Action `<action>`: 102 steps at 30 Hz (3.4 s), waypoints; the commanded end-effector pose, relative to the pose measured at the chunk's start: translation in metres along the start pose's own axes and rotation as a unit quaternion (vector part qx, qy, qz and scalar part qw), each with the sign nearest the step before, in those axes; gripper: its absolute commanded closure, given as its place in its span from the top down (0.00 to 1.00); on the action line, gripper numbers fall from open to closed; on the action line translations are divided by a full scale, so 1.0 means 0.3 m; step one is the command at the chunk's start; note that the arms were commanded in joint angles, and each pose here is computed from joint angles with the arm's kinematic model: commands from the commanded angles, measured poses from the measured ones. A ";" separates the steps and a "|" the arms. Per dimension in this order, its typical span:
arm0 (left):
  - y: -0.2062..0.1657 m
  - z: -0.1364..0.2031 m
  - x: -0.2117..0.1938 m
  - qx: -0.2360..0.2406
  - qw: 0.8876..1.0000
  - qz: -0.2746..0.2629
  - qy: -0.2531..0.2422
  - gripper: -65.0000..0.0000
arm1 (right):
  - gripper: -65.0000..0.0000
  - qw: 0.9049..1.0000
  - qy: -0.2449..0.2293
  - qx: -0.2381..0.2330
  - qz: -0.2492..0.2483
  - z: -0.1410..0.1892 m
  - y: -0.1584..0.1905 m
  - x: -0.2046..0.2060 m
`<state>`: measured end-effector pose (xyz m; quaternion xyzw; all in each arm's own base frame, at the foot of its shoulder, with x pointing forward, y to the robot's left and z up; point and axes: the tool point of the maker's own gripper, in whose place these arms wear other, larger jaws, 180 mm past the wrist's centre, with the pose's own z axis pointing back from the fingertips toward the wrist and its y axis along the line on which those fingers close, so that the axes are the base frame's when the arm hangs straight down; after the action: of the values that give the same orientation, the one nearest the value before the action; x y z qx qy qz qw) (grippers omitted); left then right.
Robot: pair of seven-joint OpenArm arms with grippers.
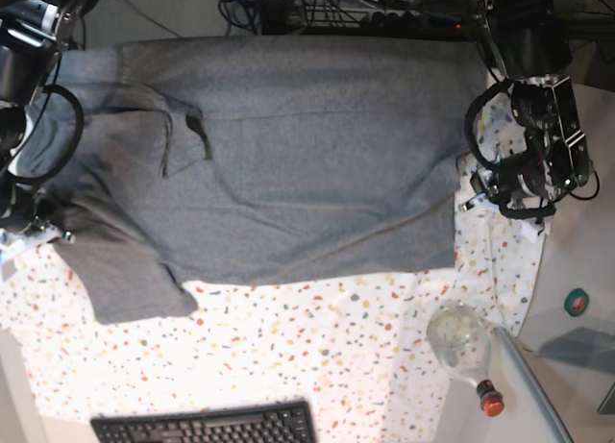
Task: Layout the t-shirt on the table in an organized manner, then fold the t-shirt properly
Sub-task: 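Grasp the shirt's side edge with both grippers, then fold the held shirt edge over toward the opposite side with both grippers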
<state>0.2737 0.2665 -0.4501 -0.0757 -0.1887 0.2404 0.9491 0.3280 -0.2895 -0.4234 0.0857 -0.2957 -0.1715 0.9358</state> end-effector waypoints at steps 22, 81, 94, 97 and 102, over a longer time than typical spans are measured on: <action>-0.158 0.046 0.228 -0.033 0.996 -0.054 -0.059 0.84 | 0.00 1.000 -0.023 0.004 0.005 0.015 0.012 0.063; -0.409 -0.081 0.559 -0.051 0.982 -0.089 -0.160 0.00 | 0.00 0.982 -0.166 0.000 0.087 -0.123 0.029 0.350; -0.345 -0.040 0.404 -0.130 0.984 -0.029 -0.119 0.00 | 0.00 0.979 -0.178 -0.020 0.094 -0.119 -0.055 0.323; -0.353 0.002 0.354 -0.147 0.981 -0.047 -0.116 0.00 | 0.00 0.980 -0.172 -0.022 0.095 -0.123 -0.063 0.301; -0.362 0.063 0.304 -0.174 0.976 -0.056 -0.121 0.00 | 0.00 0.975 -0.186 -0.021 0.121 -0.081 -0.060 0.305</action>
<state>0.3743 0.2078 -0.3958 -0.2014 -0.3184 0.1601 0.9124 0.3906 -0.3286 -0.4258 0.0031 -0.4354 -0.0774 0.8969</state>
